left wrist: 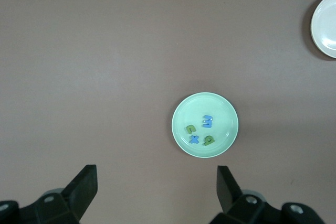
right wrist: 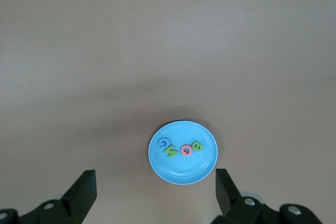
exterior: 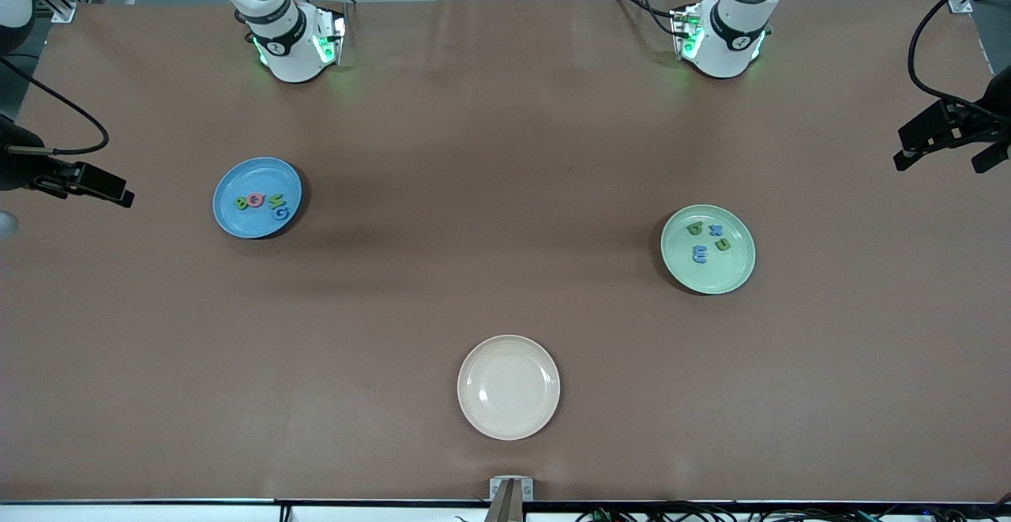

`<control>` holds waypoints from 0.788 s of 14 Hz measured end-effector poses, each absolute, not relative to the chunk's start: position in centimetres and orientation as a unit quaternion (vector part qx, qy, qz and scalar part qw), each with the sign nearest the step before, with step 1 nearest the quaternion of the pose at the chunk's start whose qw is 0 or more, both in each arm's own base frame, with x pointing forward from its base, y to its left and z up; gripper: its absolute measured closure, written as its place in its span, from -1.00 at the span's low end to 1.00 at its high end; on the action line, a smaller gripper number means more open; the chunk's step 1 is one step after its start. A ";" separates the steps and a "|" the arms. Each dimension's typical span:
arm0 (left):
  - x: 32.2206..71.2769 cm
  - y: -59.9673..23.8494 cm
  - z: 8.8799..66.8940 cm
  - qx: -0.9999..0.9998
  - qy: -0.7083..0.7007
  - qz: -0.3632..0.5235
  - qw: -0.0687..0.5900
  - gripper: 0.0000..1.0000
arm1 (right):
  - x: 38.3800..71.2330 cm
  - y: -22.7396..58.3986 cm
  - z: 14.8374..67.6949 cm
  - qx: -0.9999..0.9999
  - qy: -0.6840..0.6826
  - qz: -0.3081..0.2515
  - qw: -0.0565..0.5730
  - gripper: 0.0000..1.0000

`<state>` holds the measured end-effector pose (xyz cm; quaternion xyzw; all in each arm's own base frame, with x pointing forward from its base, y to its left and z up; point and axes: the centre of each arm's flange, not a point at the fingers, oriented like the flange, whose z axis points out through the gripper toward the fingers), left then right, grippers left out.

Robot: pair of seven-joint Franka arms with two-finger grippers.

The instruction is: Sort uppercase to blue plate, lowercase to green plate

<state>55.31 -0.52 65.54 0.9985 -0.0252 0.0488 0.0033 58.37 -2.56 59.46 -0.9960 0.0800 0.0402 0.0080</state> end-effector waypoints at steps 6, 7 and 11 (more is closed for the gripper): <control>55.3 -0.5 65.5 0.998 -0.025 0.049 0.003 -1.00 | 57.9 -0.9 59.0 -0.996 0.061 0.065 0.007 -1.00; 55.3 -0.5 65.5 0.998 -0.025 0.049 0.003 -1.00 | 57.9 -0.9 59.0 -0.996 0.054 0.065 0.008 -1.00; 55.3 -0.5 65.5 0.998 -0.025 0.049 0.003 -1.00 | 57.9 -1.0 59.0 -0.998 0.019 0.064 0.010 -1.00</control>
